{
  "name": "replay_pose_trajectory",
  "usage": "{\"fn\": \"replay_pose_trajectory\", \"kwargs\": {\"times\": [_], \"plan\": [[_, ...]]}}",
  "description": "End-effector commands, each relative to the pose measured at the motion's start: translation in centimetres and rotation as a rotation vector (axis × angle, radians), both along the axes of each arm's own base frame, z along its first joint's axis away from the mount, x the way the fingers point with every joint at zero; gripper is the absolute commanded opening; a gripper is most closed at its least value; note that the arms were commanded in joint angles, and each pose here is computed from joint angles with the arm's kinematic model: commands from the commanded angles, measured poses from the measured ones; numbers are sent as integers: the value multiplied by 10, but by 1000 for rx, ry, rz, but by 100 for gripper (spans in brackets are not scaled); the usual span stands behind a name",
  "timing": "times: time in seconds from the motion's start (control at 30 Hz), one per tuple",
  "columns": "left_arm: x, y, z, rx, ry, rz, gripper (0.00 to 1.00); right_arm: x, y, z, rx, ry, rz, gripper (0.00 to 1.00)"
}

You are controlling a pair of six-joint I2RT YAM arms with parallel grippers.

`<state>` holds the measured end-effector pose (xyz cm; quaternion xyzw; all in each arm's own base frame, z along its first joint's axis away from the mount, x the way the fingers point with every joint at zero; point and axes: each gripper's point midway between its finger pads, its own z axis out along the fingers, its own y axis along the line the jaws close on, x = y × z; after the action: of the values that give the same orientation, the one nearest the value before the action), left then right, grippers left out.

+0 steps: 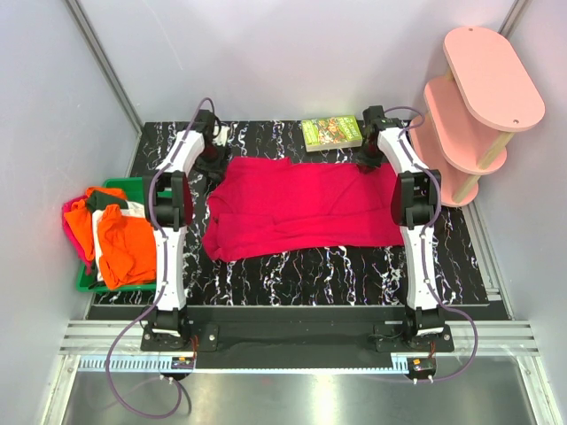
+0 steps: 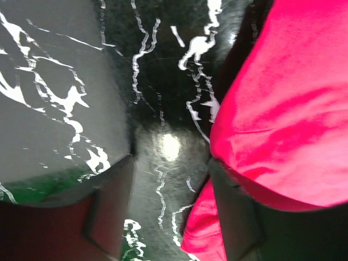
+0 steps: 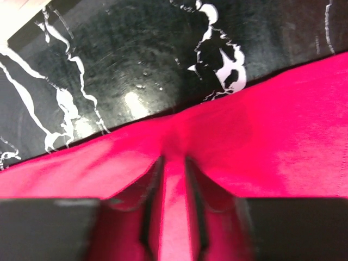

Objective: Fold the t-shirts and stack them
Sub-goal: Flatten out the tshirt

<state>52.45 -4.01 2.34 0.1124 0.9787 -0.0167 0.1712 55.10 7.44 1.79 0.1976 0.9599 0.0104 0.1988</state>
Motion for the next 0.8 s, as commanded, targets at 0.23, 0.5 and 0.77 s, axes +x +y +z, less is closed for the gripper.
{"fn": "replay_pose_trajectory", "kwargs": {"times": [0.23,0.5,0.77], "plan": [[-6,-48,123,-126,-249,-61,68,3,31,102,57,-203,69,36],[-57,-78,77,-148,-145,-128,62,-44,35,70,13,-144,95,34],[-57,-51,23,55,-68,-70,44,-74,30,56,7,-117,94,32]]}}
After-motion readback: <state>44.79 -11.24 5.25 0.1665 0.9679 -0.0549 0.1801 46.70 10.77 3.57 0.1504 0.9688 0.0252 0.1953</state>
